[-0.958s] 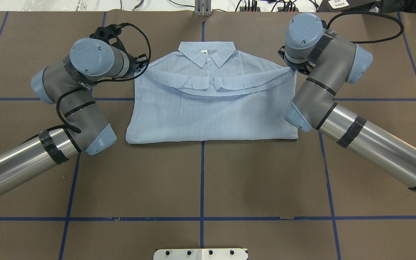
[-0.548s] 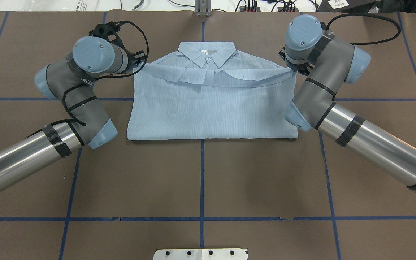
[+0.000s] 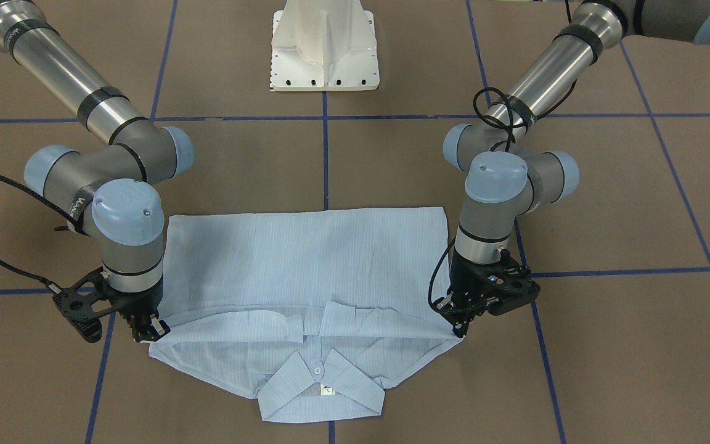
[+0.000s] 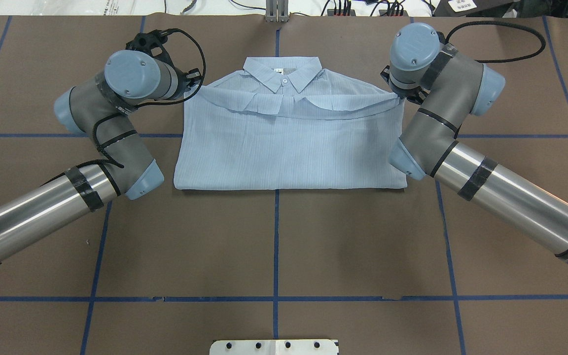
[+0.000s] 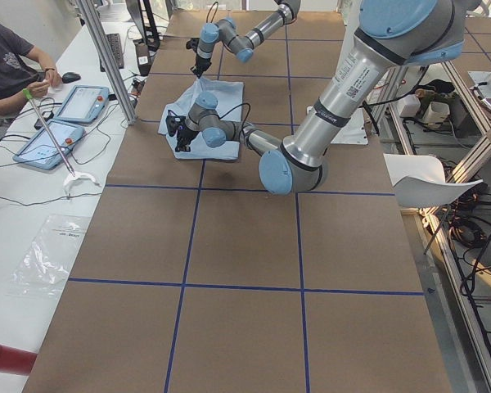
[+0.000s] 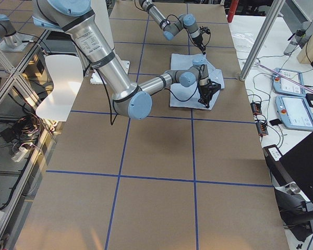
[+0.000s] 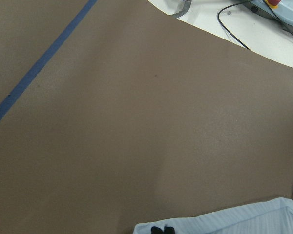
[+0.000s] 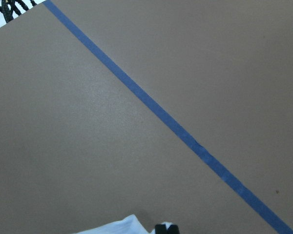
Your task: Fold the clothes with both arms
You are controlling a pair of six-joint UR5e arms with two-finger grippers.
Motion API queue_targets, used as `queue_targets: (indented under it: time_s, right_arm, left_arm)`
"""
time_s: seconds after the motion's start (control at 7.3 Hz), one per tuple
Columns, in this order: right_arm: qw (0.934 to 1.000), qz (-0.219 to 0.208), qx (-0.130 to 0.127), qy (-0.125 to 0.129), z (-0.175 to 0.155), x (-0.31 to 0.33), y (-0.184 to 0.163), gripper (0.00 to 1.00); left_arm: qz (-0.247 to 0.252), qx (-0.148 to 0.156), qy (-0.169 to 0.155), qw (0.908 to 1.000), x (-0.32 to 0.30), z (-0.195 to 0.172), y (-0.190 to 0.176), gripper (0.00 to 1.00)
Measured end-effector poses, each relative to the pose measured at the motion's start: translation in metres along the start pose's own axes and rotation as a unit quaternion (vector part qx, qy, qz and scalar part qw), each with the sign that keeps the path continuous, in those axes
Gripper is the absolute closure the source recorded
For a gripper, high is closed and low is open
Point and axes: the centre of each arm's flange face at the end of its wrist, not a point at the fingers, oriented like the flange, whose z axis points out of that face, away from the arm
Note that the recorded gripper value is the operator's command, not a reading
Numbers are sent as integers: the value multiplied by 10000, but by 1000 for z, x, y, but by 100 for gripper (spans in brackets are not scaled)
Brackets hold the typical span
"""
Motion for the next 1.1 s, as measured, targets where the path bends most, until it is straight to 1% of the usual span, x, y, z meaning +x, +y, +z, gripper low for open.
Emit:
queue_targets:
  time_s: [0.27,0.41,0.55,0.68,0.82,0.96,1.1]
  right_arm:
    - [10000,2,-2,-17,0,-2,0,100]
    - [10000,0,-3,-26,-1,-3,1,95]
    - [10000,-2,-4,-32,-2,-3,1,73]
    - [10000,-1,-6,-36,-2,-4,1,59]
    - [10000,1,-10,-40,-3,-4,1,49]
    - [10000,6,-13,-51,-4,-6,1,37]
    - [10000,12,-22,-74,-6,-8,2,33]
  left_arm:
    - [71,39,-45,10000,-3,4,-1,100]
    - [80,42,-75,9999,-5,7,-1,100]
    - [82,42,-103,9999,-7,9,-1,100]
    - [83,40,-121,9999,-9,10,-1,96]
    - [83,40,-127,9999,-9,11,-1,65]
    - [99,43,-125,9999,-10,10,-1,57]
    - [169,51,-121,9998,-11,10,-3,57]
